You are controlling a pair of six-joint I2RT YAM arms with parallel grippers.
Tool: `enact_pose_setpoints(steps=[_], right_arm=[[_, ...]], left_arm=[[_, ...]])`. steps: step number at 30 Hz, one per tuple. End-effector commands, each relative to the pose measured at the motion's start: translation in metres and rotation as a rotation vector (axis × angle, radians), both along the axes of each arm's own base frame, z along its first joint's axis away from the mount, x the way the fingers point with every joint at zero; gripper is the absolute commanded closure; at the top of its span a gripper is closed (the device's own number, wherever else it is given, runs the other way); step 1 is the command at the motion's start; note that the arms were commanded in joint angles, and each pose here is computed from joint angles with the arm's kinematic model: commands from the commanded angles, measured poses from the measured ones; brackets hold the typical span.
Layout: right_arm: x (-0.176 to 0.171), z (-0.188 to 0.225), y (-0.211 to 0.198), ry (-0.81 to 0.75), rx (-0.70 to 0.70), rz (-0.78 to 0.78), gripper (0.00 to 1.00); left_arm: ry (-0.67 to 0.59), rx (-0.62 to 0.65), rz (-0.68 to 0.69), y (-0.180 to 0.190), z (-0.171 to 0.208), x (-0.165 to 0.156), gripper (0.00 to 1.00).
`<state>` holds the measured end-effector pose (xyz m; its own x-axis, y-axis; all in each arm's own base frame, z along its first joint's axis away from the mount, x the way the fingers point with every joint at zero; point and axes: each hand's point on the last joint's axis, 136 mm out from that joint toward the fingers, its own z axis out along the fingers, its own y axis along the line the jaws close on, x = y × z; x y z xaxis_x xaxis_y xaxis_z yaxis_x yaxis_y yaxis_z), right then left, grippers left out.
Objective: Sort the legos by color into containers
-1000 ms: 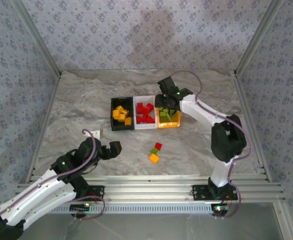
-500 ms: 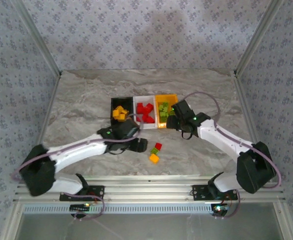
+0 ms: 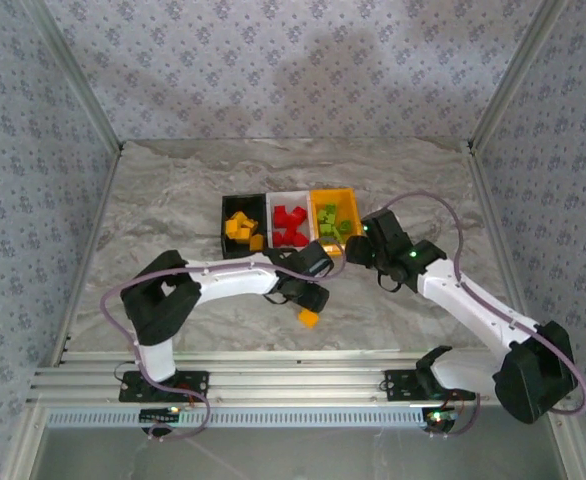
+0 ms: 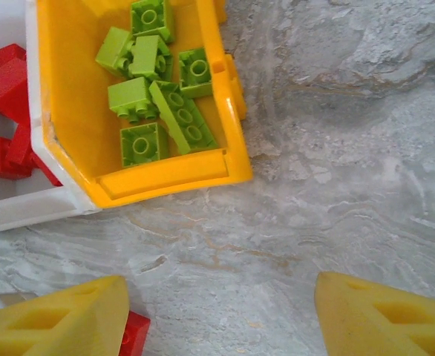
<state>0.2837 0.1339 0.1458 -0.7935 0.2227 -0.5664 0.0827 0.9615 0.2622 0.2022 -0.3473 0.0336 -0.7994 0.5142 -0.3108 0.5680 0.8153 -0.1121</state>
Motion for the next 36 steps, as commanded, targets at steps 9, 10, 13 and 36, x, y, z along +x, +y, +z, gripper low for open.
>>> enact_pose_setpoints(steps=[9,10,13,36], right_arm=[[-0.004,0.002,-0.018,0.003,0.013,-0.055,0.30],[-0.004,0.002,-0.018,0.003,0.016,-0.057,0.31],[-0.004,0.001,-0.021,0.003,0.018,-0.066,0.31],[-0.018,-0.024,-0.032,0.036,0.016,-0.107,0.30]], left_arm=[[0.037,0.053,-0.016,0.006,-0.010,-0.016,0.55],[0.029,0.050,-0.012,0.006,-0.007,-0.015,0.58],[0.004,0.019,-0.006,0.004,0.007,-0.012,0.62],[-0.296,-0.338,0.200,-0.067,0.118,0.173,0.57]])
